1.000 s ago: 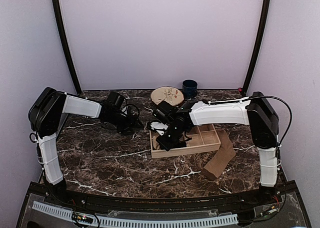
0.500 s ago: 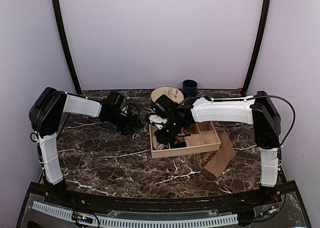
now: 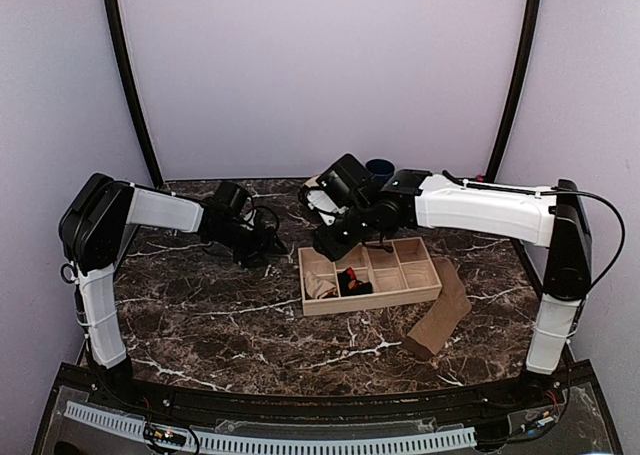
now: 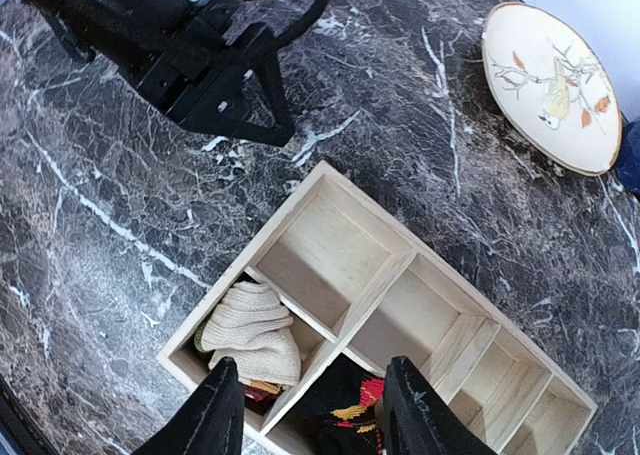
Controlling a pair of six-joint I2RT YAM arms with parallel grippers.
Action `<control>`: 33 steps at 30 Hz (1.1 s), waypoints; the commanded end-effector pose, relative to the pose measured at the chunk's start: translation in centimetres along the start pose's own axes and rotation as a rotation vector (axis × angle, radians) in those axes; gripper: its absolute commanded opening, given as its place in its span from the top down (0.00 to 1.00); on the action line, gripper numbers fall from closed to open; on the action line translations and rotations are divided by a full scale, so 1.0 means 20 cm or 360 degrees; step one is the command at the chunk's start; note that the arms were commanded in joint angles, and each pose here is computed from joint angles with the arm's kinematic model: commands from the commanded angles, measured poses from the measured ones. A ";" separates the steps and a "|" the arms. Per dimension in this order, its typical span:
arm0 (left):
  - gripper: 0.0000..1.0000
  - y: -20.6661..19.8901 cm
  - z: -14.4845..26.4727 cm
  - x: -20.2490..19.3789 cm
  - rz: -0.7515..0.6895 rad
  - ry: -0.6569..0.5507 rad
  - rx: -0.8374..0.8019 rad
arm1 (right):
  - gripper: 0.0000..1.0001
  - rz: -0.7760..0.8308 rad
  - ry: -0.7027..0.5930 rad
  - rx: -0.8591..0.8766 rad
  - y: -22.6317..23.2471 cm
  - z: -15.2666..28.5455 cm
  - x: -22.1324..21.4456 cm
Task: Roll the socks
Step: Adjust the sock in the storage box, then move the storage box to the center of the board.
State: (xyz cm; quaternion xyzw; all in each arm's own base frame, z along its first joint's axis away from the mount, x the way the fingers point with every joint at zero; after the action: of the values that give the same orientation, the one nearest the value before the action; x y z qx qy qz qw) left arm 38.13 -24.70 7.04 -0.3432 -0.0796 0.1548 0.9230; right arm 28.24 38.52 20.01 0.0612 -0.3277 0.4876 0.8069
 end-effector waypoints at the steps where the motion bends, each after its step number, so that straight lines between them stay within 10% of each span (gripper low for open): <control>1: 0.33 0.02 0.04 0.01 -0.0007 -0.0016 0.0057 | 0.51 -0.0080 -0.0080 -0.0148 -0.08 0.07 0.04; 33: 0.35 -0.02 0.07 -0.03 -0.0089 0.0046 -0.0006 | 0.36 -0.0827 0.0576 -0.0758 -0.49 0.18 -0.79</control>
State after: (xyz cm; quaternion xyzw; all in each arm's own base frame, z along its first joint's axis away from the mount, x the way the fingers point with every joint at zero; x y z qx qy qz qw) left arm 37.93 -24.71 7.03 -0.3433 -0.0809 0.1318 0.9264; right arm 30.33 21.98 15.11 -0.1253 -0.2557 0.2193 0.9332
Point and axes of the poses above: each gripper's point midway between its finger pads, its own z axis back along the fingers, its own y axis along the line the jaws close on, x = y × z, the point moved 4 cm from there along z, back along the fingers, and after that the axes turned 14 degrees about z, right-handed, at the moved point
